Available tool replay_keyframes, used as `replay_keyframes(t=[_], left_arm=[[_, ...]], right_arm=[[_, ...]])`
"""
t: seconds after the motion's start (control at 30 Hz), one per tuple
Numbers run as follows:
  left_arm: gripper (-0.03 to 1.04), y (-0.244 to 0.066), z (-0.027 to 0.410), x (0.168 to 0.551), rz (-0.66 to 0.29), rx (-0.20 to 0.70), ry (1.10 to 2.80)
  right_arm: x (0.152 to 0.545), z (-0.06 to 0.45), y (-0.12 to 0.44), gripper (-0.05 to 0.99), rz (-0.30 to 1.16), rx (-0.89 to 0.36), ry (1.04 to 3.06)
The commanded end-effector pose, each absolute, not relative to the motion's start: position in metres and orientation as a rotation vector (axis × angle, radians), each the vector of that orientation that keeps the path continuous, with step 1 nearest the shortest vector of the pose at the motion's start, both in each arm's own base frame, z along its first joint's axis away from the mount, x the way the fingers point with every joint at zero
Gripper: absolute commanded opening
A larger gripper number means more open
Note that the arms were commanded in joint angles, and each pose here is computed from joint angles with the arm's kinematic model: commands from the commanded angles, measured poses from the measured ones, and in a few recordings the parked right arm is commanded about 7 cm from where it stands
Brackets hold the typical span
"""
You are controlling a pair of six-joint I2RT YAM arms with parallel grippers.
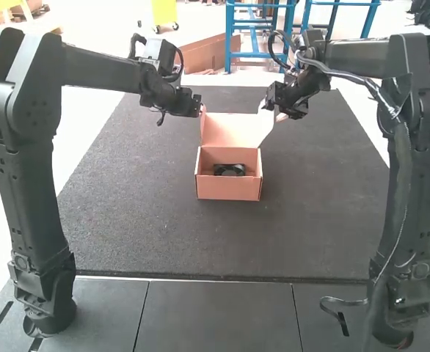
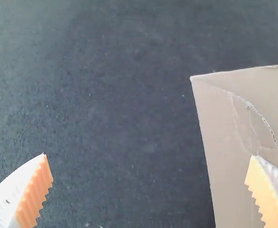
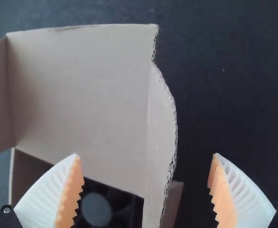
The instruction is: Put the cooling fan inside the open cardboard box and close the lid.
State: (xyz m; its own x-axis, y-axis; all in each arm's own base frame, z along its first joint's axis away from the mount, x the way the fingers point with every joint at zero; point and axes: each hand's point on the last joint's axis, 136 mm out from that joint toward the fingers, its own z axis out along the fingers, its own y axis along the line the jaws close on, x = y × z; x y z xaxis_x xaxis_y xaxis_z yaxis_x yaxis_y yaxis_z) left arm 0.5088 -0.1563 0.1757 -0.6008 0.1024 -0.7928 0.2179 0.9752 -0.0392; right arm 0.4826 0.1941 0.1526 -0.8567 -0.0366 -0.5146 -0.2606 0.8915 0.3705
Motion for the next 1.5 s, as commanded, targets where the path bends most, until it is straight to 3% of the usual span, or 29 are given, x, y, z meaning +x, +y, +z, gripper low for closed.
replay_keyframes(t=[0.0, 0.07, 0.37, 0.67, 1.03, 1.47], left_arm=[[0.97, -0.163, 0.179, 0.515, -0.189, 0.223, 2.208], [0.97, -0.163, 0.180, 0.516, -0.189, 0.223, 2.207], [0.97, -0.163, 0.178, 0.515, -0.188, 0.224, 2.213], [0.97, -0.162, 0.176, 0.512, -0.185, 0.226, 2.226], [0.97, -0.160, 0.178, 0.511, -0.183, 0.224, 2.231], [0.97, -0.160, 0.181, 0.508, -0.190, 0.216, 2.231]], right_arm=[[0.494, 0.176, 0.197, 0.53, 0.618, -0.223, 2.479], [0.495, 0.178, 0.198, 0.51, 0.614, -0.228, 2.473], [0.498, 0.175, 0.198, 0.23, 0.616, -0.219, 2.470], [0.499, 0.167, 0.199, 0.20, 0.613, -0.214, 2.486], [0.499, 0.161, 0.203, -0.02, 0.617, -0.218, 2.498], [0.471, 0.168, 0.219, -0.02, 0.563, -0.322, 2.531]])
